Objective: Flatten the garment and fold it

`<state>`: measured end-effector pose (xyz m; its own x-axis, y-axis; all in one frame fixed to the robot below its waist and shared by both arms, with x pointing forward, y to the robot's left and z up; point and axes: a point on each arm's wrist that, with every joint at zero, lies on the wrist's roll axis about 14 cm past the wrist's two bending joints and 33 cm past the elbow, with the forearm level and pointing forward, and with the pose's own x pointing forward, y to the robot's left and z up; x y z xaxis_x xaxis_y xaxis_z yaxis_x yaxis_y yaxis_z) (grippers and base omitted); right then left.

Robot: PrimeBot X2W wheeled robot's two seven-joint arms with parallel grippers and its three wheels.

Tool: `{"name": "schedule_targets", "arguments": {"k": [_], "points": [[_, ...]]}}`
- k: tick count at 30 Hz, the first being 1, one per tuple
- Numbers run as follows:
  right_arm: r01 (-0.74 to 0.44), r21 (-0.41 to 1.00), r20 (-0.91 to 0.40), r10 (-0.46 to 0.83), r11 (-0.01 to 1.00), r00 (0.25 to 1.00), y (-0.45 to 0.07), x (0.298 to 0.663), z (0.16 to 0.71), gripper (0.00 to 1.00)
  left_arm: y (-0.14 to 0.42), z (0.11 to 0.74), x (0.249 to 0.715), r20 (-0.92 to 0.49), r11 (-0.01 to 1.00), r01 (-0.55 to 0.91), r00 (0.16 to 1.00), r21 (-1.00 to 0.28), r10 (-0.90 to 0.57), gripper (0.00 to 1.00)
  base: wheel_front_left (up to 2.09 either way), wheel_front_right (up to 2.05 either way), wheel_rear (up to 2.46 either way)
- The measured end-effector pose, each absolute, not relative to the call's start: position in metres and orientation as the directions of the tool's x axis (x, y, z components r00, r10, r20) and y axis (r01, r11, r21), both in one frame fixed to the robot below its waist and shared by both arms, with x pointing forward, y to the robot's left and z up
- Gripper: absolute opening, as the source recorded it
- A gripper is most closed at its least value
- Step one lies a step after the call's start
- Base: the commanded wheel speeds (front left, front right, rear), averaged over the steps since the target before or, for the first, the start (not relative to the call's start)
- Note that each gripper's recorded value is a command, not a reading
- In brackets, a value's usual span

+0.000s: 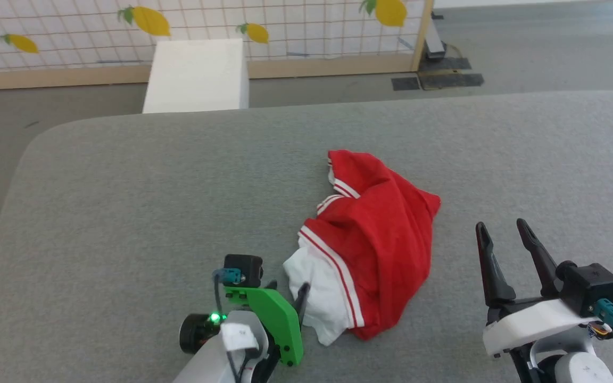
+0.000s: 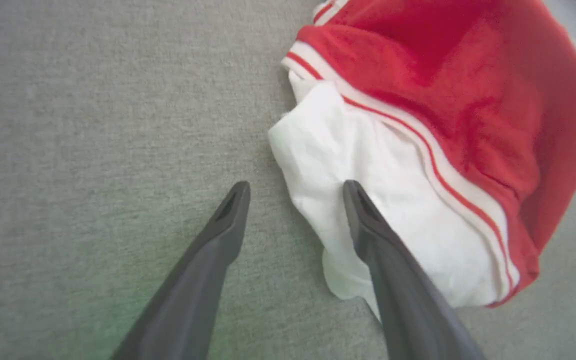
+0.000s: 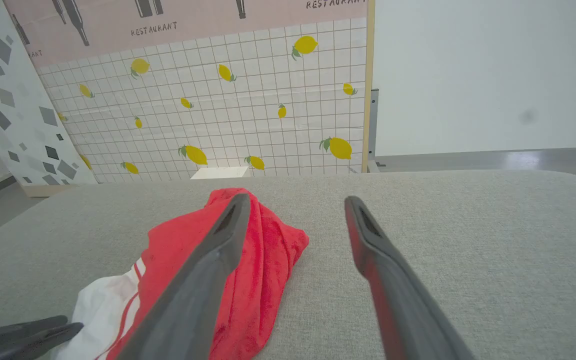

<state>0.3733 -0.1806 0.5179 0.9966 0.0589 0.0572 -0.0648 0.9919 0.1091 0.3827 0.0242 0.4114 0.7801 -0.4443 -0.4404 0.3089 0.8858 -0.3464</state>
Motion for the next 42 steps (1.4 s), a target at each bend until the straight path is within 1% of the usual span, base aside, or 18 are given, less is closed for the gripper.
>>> {"name": "schedule_targets", "arguments": {"k": [2, 6, 7, 8, 9, 11, 12, 15, 17, 20, 23, 25, 28, 32, 33, 34, 37, 42], "points": [[-0.047, 0.11, 0.05, 0.042, 0.993, 0.998, -0.186, 0.372, 0.515, 1.0, 0.019, 0.398, 0.377, -0.515, 0.888, 0.306, 0.729, -0.343, -0.45, 1.0, 0.0, 0.0, 0.0], [-0.026, 0.117, 0.036, 0.022, 0.993, 0.999, -0.192, 0.37, 0.509, 1.0, 0.008, 0.385, 0.372, -0.604, 0.881, 0.334, 0.641, -0.336, -0.473, 1.0, 0.0, 0.0, 0.0], [-0.023, 0.117, 0.035, 0.019, 0.993, 0.999, -0.193, 0.37, 0.508, 1.0, 0.006, 0.382, 0.369, -0.634, 0.88, 0.345, 0.611, -0.328, -0.475, 0.47, 0.0, 0.0, 0.0], [-0.022, 0.118, 0.034, 0.018, 0.993, 0.999, -0.193, 0.37, 0.507, 1.0, 0.004, 0.381, 0.369, -0.649, 0.878, 0.354, 0.593, -0.323, -0.477, 0.17, 0.0, 0.0, 0.0], [-0.022, 0.118, 0.032, 0.019, 0.993, 0.999, -0.193, 0.37, 0.507, 1.0, 0.003, 0.38, 0.368, -0.66, 0.876, 0.361, 0.579, -0.319, -0.479, 0.0, 0.0, 0.0, 0.0], [-0.025, 0.119, 0.032, 0.022, 0.993, 0.999, -0.192, 0.371, 0.507, 1.0, 0.002, 0.383, 0.368, -0.66, 0.873, 0.371, 0.576, -0.315, -0.483, 0.0, 0.0, 0.0, 0.0], [-0.029, 0.119, 0.034, 0.025, 0.992, 0.999, -0.191, 0.372, 0.507, 1.0, 0.002, 0.387, 0.372, -0.637, 0.875, 0.365, 0.6, -0.318, -0.483, 0.0, 0.0, 0.0, 0.0], [-0.038, 0.12, 0.041, 0.034, 0.992, 0.999, -0.188, 0.375, 0.509, 1.0, 0.019, 0.406, 0.392, -0.526, 0.906, 0.287, 0.742, -0.311, -0.416, 0.0, 0.0, 0.0, 0.0], [-0.047, 0.121, 0.045, 0.042, 0.992, 0.998, -0.186, 0.377, 0.51, 1.0, 0.044, 0.427, 0.411, -0.418, 0.929, 0.199, 0.85, -0.311, -0.322, 0.0, 0.0, 0.0, 0.0], [-0.058, 0.122, 0.05, 0.052, 0.991, 0.997, -0.182, 0.38, 0.511, 1.0, 0.088, 0.449, 0.425, -0.298, 0.95, 0.075, 0.94, -0.303, -0.169, 0.0, 0.0, 0.0, 0.0], [-0.074, 0.123, 0.056, 0.067, 0.99, 0.996, -0.177, 0.383, 0.513, 1.0, 0.132, 0.457, 0.422, -0.238, 0.957, -0.036, 0.971, -0.289, -0.035, 0.0, 0.0, 0.0, 0.0], [-0.083, 0.123, 0.061, 0.076, 0.989, 0.995, -0.174, 0.385, 0.514, 1.0, 0.158, 0.456, 0.414, -0.239, 0.956, -0.106, 0.97, -0.274, 0.039, 0.0, 0.0, 0.0, 0.0], [-0.097, 0.123, 0.063, 0.089, 0.988, 0.994, -0.17, 0.389, 0.515, 1.0, 0.192, 0.446, 0.395, -0.274, 0.95, -0.201, 0.952, -0.239, 0.133, 0.0, 0.0, 0.0, 0.0], [-0.108, 0.123, 0.044, 0.103, 0.987, 0.994, -0.165, 0.394, 0.513, 1.0, 0.215, 0.427, 0.367, -0.364, 0.928, -0.292, 0.911, -0.232, 0.196, 0.0, 0.0, 0.0, 0.0], [-0.112, 0.123, 0.031, 0.109, 0.986, 0.994, -0.164, 0.395, 0.511, 1.0, 0.215, 0.42, 0.359, -0.394, 0.922, -0.302, 0.899, -0.244, 0.19, 0.36, 0.0, 0.0, 0.0], [-0.118, 0.124, 0.003, 0.119, 0.985, 0.993, -0.161, 0.396, 0.506, 1.0, 0.212, 0.417, 0.353, -0.409, 0.92, -0.296, 0.895, -0.256, 0.175, 1.0, 0.0, 0.0, 0.0], [-0.149, 0.107, -0.074, 0.157, 0.983, 0.985, -0.149, 0.406, 0.496, 1.0, 0.211, 0.419, 0.345, -0.397, 0.915, -0.294, 0.902, -0.277, 0.169, 1.0, 0.0, 0.0, 0.0], [-0.173, 0.096, -0.211, 0.19, 0.98, 0.959, -0.135, 0.434, 0.484, 1.0, 0.224, 0.453, 0.348, -0.195, 0.918, -0.283, 0.952, -0.278, 0.234, 1.0, 0.0, 0.0, 0.0]]}}
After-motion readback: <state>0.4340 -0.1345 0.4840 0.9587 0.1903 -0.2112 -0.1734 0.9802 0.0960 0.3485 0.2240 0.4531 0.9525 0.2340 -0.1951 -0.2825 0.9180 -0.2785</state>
